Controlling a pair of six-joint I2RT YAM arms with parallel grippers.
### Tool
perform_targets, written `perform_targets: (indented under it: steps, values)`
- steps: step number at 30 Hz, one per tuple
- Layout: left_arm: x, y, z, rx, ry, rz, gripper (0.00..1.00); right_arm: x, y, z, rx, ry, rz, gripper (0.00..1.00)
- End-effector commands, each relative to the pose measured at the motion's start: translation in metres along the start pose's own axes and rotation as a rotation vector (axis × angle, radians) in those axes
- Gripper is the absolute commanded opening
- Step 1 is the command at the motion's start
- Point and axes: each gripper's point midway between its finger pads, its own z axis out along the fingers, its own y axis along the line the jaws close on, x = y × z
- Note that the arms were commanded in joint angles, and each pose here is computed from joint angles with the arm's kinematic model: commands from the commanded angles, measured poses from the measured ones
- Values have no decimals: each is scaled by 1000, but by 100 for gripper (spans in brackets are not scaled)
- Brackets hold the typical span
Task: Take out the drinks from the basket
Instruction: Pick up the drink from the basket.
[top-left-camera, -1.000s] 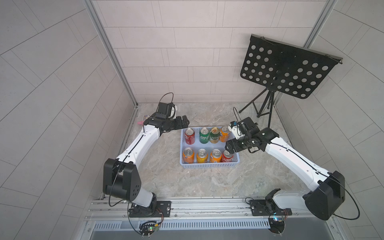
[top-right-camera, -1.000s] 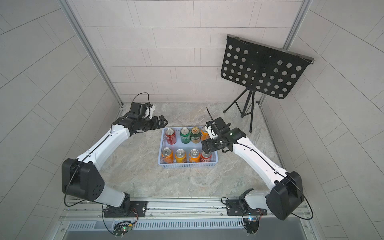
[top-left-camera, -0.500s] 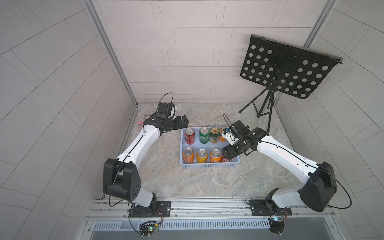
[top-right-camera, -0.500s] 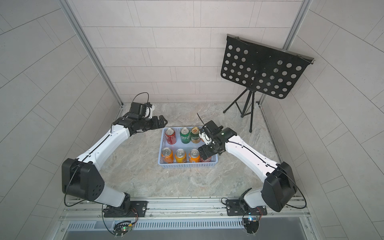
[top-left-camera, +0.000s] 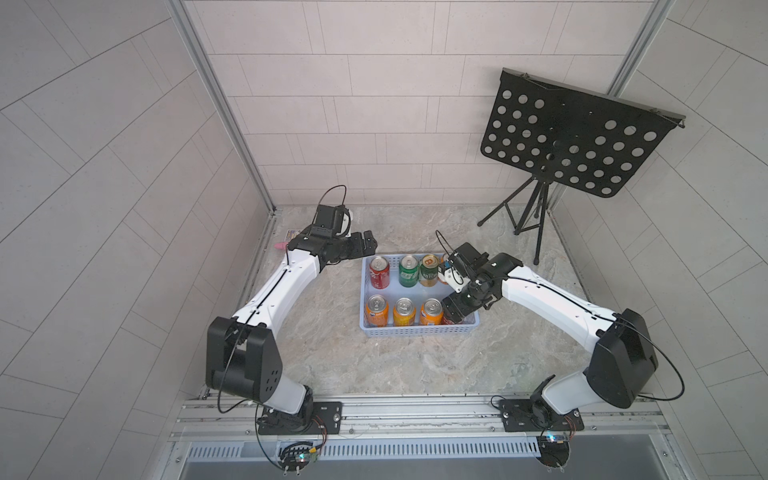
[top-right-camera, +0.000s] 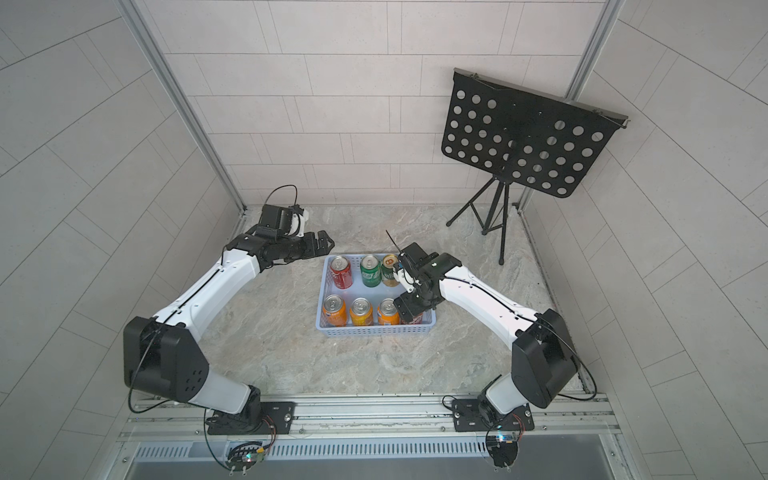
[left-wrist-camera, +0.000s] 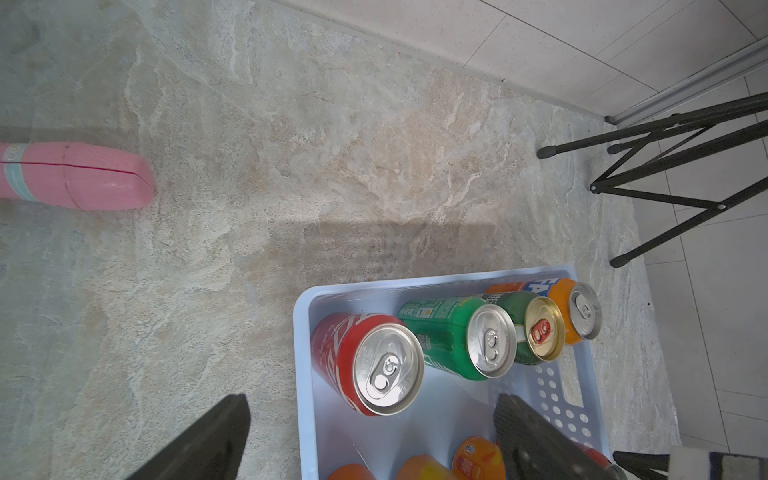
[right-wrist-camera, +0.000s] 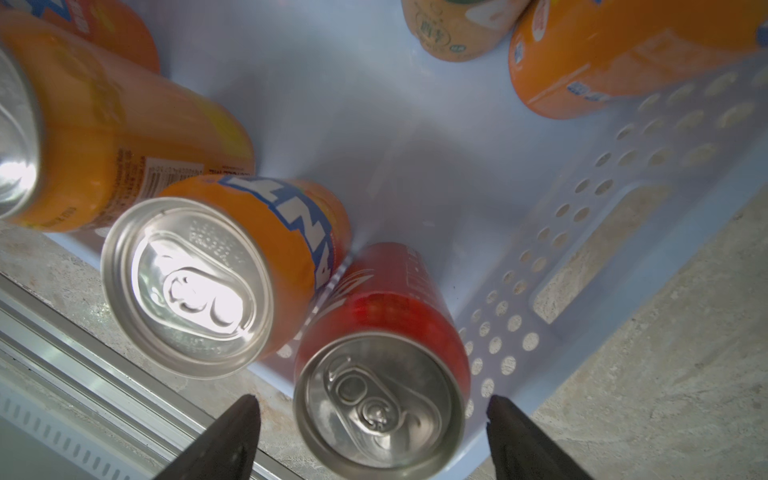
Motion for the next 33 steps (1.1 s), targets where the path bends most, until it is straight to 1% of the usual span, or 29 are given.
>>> perform_targets:
  steps: [1, 13, 17, 19, 21, 24, 25, 26, 27, 29, 32, 33]
  values:
    - [2, 0, -4, -8, -5, 8, 100, 2, -2, 6, 19, 17, -10, 88]
    - [2, 1, -4, -13, -5, 12, 100, 1, -8, 27, 47, 30, 5, 85]
    - [2, 2, -5, -17, -6, 14, 100, 2, -9, 33, 53, 35, 8, 81]
    - [2, 2, -5, -18, -6, 13, 100, 2, -11, 36, 60, 36, 11, 76]
    - [3, 2, -4, -19, -4, 13, 100, 4, -11, 37, 63, 41, 12, 74]
    - [3, 2, -5, -20, -6, 14, 100, 3, -12, 36, 66, 36, 15, 68]
    - [2, 3, -5, -22, -7, 13, 100, 4, -12, 35, 68, 34, 15, 64]
    - [2, 3, -5, -25, -8, 14, 100, 3, -13, 33, 74, 27, 16, 55]
    - [2, 3, -5, -27, -8, 14, 100, 2, -14, 32, 82, 22, 20, 52]
    - [2, 5, -5, -35, -7, 14, 100, 0, -14, 26, 82, 14, 22, 46]
    - [2, 1, -8, -20, -10, 17, 100, -2, -10, 16, 67, 5, 20, 41]
    - [0, -2, -10, -8, -18, 22, 100, -3, -10, 13, 64, -1, 20, 37]
